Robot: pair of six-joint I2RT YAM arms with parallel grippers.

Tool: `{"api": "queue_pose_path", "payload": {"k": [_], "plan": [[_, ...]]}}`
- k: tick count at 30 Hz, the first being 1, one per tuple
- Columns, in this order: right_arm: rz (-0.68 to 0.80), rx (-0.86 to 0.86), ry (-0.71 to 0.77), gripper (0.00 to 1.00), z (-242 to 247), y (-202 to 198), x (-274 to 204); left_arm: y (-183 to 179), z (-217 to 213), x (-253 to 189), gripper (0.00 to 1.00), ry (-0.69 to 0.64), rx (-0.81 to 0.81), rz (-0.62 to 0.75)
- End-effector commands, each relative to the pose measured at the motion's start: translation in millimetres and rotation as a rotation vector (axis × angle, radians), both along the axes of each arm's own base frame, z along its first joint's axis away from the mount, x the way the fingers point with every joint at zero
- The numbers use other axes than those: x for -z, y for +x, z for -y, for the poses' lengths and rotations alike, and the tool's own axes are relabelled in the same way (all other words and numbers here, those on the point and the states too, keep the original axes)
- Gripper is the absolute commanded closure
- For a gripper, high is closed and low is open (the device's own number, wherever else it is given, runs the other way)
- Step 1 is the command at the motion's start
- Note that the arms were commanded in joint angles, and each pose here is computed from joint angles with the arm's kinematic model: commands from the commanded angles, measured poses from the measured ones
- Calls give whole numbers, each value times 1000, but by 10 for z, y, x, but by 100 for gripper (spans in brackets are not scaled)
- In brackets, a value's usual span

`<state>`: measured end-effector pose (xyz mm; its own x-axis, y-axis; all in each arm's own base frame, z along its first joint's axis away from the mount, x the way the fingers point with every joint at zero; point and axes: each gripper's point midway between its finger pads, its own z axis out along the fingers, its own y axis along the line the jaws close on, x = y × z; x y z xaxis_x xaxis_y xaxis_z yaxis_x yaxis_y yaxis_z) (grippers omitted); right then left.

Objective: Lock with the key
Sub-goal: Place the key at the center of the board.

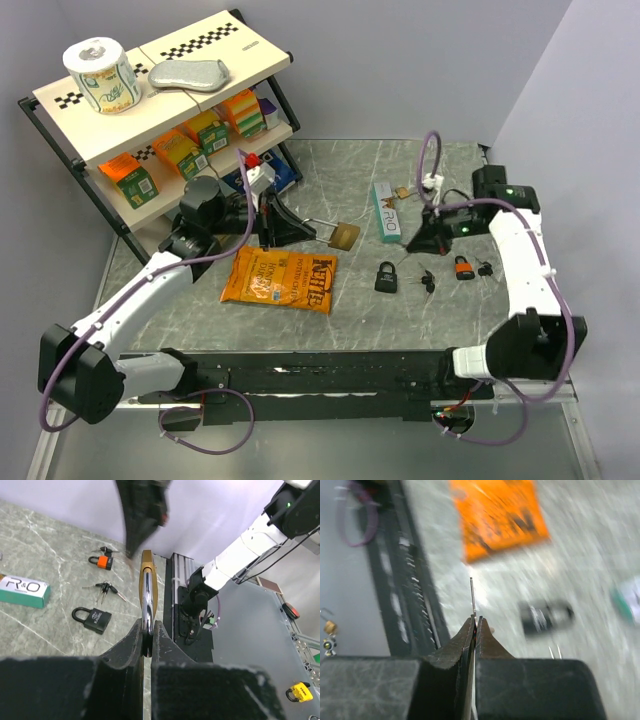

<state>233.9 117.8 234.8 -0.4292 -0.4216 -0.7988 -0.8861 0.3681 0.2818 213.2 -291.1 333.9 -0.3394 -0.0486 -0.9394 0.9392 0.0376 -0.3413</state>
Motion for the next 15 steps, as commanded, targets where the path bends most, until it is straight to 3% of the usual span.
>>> {"api": "queue_pose_path", "payload": {"k": [1,5,9,15], "plan": [[-69,286,-197,100,789,616,524,113,24,-243,99,-36,-21,102],[-88,588,-394,100,1624,1146,799,201,57,-152,99,-8,-31,90],[-117,787,-497,100,2218,1482,1017,276,83,-79,99,9,-40,80],[-161,918,-563,100,2701,1852,1344,344,116,57,99,33,-37,56]]}}
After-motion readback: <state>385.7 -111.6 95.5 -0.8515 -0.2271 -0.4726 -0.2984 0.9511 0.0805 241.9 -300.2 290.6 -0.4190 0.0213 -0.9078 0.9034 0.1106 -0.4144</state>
